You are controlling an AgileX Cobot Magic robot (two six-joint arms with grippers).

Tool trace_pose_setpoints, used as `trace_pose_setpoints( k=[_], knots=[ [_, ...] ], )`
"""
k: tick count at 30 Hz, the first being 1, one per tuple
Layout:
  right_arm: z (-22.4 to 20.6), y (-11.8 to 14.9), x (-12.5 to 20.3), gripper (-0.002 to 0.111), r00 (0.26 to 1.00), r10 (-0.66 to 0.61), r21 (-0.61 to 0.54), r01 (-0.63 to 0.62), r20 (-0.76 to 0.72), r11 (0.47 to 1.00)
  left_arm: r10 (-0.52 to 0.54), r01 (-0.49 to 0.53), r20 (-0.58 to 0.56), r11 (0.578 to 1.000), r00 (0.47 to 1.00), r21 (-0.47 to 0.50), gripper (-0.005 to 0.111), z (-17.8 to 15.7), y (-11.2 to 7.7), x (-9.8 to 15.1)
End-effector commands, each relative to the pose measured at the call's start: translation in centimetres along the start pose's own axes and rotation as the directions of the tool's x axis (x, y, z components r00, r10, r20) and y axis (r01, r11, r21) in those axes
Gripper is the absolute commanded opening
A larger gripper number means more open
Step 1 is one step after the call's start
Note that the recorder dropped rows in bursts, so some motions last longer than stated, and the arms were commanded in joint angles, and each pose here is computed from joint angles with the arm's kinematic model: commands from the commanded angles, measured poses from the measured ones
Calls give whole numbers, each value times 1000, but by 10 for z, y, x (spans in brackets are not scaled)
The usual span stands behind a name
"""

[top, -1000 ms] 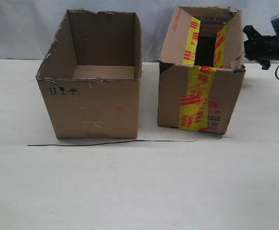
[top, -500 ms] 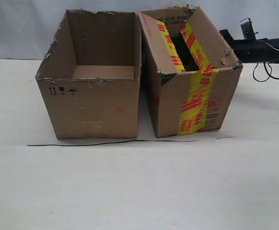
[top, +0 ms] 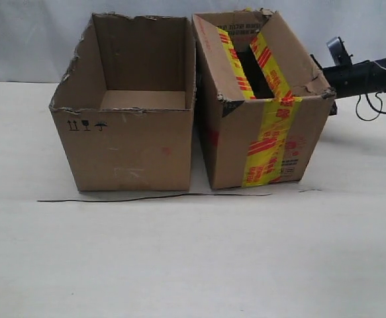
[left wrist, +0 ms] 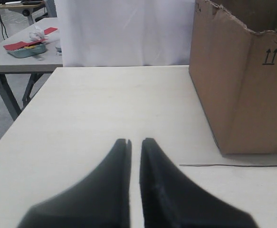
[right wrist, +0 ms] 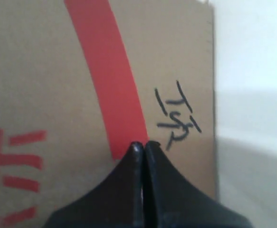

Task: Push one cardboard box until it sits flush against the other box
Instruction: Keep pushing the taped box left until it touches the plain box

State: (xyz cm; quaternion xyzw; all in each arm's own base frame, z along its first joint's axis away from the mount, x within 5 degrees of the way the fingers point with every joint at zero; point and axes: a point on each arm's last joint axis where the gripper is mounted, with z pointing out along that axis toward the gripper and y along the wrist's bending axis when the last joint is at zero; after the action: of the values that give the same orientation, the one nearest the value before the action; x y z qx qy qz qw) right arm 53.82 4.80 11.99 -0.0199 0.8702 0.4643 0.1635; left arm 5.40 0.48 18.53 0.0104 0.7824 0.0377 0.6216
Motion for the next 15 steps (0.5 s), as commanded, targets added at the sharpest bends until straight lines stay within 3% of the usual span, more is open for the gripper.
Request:
trace_pose_setpoints(
  k=[1,7,15],
  knots=[
    [1,5,13,0,998,-21,-19,20,-51,1000,-9,9,11,1000,1000,12,0,0,-1,-1],
    [-9,17,36,0,999,-29,-48,30,18,998,-9,9,11,1000,1000,12,0,0,-1,-1],
    [-4,4,61,0,1000,25,2,-25,-10,1000,-9,9,11,1000,1000,12,0,0,-1,-1]
  ],
)
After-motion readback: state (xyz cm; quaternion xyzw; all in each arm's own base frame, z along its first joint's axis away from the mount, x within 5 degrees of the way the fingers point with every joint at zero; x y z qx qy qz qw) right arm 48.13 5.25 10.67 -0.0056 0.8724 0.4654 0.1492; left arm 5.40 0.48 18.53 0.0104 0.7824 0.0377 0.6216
